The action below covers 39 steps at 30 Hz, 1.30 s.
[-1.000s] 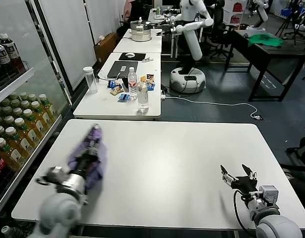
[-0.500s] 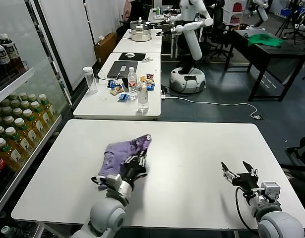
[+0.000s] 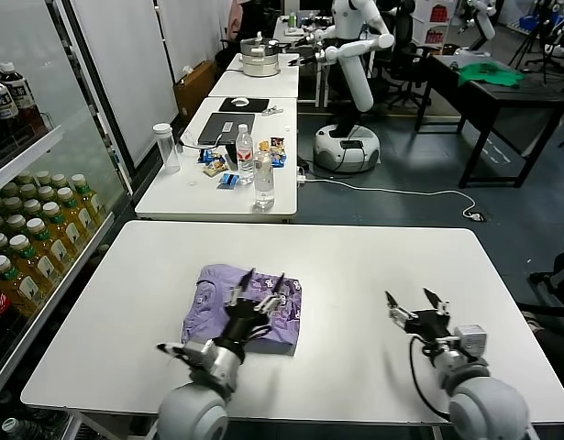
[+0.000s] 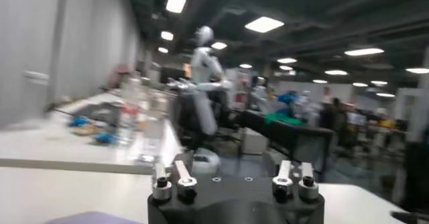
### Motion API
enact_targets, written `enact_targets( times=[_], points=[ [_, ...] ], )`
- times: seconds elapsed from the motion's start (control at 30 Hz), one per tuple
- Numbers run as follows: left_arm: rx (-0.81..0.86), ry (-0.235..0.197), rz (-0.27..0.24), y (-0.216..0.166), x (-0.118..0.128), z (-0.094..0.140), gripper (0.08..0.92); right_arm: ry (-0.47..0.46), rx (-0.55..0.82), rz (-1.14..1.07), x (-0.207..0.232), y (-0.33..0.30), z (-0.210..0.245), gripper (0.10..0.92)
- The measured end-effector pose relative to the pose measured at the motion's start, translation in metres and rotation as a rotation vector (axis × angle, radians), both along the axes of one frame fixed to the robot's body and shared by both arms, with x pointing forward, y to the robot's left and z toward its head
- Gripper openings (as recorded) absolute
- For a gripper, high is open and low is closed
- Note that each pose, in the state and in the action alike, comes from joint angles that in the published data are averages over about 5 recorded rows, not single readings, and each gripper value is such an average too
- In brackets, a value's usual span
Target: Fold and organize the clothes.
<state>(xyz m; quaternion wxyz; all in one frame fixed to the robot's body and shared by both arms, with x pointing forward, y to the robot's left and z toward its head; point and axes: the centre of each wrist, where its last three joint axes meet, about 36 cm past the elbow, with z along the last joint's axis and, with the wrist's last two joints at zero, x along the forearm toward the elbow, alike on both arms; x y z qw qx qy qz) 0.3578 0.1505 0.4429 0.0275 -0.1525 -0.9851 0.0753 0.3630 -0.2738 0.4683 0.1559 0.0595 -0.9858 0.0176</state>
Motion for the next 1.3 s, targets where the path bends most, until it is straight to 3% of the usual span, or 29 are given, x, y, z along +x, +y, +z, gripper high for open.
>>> enact_targets(
  times=[0.17,0.33,0.53,0.9,1.3],
  points=[
    [0.028,-0.007,0.134,0.034,-0.008,-0.004,0.811,0.005,0.018,0.056,0.016,0.041,-0.014,0.823],
    [0.051,-0.011,0.257,0.066,-0.017,-0.005,0.822,0.015,0.032,0.104,0.034,0.087,-0.031,0.823],
    [0.065,-0.016,0.348,0.086,-0.028,-0.005,0.823,0.035,0.044,0.146,0.052,0.135,-0.047,0.823],
    [0.082,-0.011,0.427,0.104,-0.038,-0.006,0.823,0.103,0.04,0.172,0.078,0.189,-0.073,0.815],
    [0.085,-0.014,0.445,0.108,-0.041,-0.003,0.823,0.122,0.05,0.181,0.083,0.2,-0.081,0.5]
  ],
)
